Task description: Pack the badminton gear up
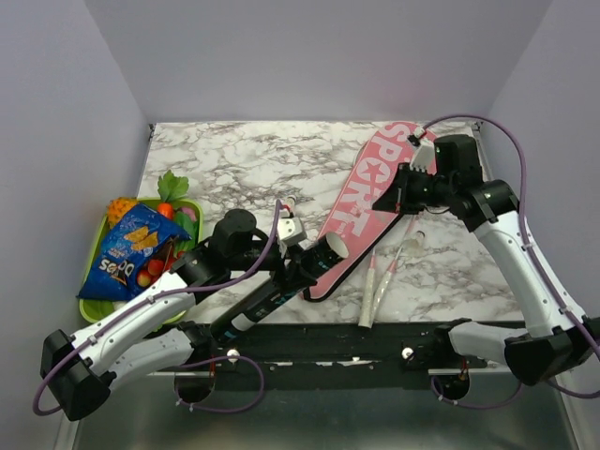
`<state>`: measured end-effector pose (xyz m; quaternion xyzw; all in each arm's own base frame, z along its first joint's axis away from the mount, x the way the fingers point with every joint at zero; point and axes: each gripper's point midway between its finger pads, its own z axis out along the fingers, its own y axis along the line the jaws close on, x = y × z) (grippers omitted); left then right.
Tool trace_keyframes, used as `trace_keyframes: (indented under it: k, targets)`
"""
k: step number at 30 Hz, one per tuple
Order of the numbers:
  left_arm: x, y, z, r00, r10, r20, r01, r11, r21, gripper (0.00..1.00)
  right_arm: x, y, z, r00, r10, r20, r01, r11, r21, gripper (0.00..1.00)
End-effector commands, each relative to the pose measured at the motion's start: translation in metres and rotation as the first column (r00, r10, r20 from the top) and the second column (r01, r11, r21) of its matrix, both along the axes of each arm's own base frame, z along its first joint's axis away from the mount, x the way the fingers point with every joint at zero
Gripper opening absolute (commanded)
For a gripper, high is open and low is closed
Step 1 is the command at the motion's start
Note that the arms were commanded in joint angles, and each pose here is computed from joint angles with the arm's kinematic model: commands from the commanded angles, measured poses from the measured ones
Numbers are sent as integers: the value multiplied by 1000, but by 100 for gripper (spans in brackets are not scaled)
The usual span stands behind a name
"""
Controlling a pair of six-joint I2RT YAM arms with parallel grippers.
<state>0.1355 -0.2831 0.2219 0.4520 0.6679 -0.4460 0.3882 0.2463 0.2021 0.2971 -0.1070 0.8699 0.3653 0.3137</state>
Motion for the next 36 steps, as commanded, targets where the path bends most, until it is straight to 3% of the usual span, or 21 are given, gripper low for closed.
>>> trace_keyframes:
  k: [1, 3, 7, 13, 17, 22, 29, 30, 34, 36]
  targets:
    - [8, 8, -2, 998, 58, 39, -59, 998, 26, 0, 42, -75, -72, 897, -425, -123, 392, 892, -227, 1]
    - [12, 10, 0, 995, 83, 52, -84, 996, 29, 0, 51, -106, -105, 812, -561, -162, 506, 814, -285, 1]
    - [19, 15, 3, 989, 139, 53, -142, 989, 47, 0, 71, -162, -145, 614, -783, -102, 703, 601, -381, 1]
    - [30, 27, 10, 963, 266, 47, -268, 962, 46, 0, 71, -216, -194, 388, -921, -41, 777, 350, -523, 1]
    - [30, 31, 15, 957, 284, 55, -286, 958, 29, 0, 68, -249, -210, 293, -956, 2, 786, 240, -570, 1]
    - [27, 31, 10, 961, 274, 36, -276, 960, 48, 0, 65, -275, -232, 220, -975, 5, 768, 170, -617, 1]
    - [29, 31, 4, 955, 297, 7, -296, 952, 71, 0, 70, -280, -260, 250, -968, -8, 713, 190, -675, 2]
    - [30, 32, 5, 953, 302, 12, -302, 951, 66, 0, 73, -279, -260, 256, -967, -14, 715, 199, -670, 6]
    - [32, 34, 8, 949, 312, 37, -314, 948, 51, 0, 81, -278, -258, 301, -953, -15, 710, 234, -664, 41]
    - [32, 35, 6, 949, 311, 51, -313, 948, 51, 0, 83, -277, -253, 313, -950, -15, 716, 246, -653, 47]
